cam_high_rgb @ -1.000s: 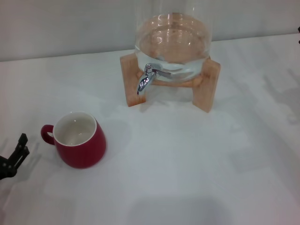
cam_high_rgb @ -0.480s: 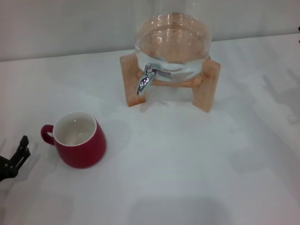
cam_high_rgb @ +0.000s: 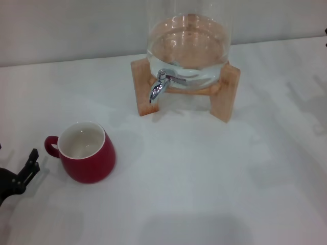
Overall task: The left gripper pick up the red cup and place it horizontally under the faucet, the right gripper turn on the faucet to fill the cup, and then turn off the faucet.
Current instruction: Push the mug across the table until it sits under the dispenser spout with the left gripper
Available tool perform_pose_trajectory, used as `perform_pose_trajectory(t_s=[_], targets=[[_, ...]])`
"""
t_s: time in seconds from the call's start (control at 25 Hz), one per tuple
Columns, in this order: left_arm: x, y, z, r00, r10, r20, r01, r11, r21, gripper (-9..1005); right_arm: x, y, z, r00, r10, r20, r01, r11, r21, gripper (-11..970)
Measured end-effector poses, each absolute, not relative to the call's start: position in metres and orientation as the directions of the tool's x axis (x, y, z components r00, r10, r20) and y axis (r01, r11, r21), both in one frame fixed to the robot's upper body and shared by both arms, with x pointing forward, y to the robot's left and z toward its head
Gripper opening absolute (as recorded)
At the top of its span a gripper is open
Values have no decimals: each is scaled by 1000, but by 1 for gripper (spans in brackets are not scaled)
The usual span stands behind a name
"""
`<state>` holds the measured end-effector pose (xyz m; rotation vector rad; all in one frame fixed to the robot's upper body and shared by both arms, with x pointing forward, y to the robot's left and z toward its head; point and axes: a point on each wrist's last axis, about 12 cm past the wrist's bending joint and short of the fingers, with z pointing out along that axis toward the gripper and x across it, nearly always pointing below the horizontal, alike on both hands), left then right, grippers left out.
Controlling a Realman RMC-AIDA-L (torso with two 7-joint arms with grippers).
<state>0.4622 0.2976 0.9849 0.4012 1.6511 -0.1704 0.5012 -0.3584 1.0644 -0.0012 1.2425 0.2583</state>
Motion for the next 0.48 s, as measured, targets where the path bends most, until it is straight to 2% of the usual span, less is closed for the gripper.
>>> perform_pose_trajectory(t_s=[0.48], targets=[[465, 291, 985, -71, 176, -982, 406, 904, 133, 867, 501, -358, 1064, 297, 192, -935, -194, 971, 138, 868]])
